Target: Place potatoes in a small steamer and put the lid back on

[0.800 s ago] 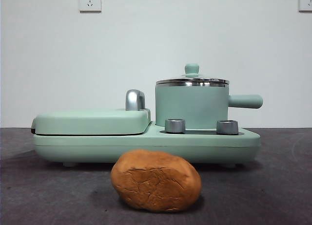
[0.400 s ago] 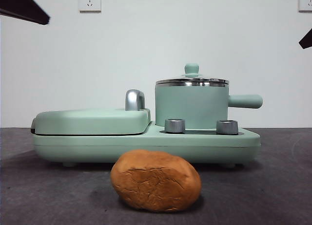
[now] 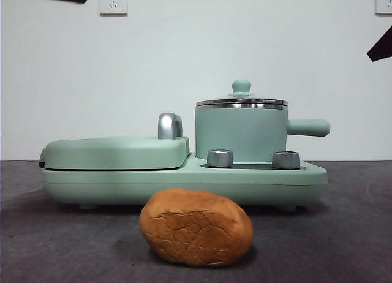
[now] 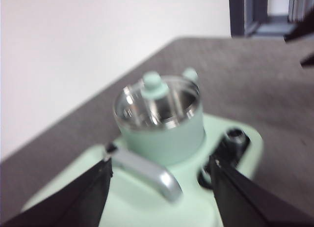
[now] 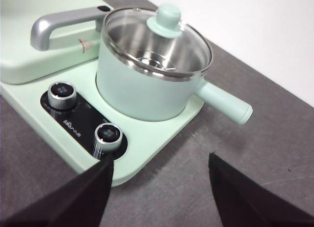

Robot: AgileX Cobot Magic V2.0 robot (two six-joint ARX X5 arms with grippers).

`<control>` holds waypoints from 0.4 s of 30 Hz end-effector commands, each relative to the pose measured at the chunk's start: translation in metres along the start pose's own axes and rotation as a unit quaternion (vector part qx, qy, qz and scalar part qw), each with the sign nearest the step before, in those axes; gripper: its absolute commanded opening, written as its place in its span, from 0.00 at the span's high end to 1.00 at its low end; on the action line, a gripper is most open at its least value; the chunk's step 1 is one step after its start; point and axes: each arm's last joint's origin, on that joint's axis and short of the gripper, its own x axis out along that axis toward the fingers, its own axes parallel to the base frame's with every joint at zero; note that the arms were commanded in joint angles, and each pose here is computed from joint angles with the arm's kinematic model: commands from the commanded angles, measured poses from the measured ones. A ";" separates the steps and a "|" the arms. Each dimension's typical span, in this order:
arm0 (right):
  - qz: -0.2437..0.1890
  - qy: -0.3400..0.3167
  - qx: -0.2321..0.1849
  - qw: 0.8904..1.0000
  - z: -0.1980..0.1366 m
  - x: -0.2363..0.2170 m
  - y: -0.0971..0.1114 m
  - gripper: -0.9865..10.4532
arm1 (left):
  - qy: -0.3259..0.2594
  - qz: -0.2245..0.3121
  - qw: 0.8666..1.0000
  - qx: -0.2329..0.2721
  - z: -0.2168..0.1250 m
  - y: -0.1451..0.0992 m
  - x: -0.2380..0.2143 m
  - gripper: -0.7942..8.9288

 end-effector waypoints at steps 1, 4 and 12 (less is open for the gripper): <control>-0.004 -0.015 0.008 1.000 0.007 -0.001 -0.002 0.65 | -0.037 0.015 0.999 -0.017 0.010 0.004 0.012 0.61; -0.006 -0.022 0.005 1.000 0.008 -0.001 -0.002 0.65 | -0.061 0.016 0.997 -0.034 0.011 0.006 0.032 0.61; -0.010 -0.034 0.004 0.999 0.011 -0.002 -0.003 0.65 | -0.037 0.012 0.998 -0.051 0.012 0.009 0.099 0.61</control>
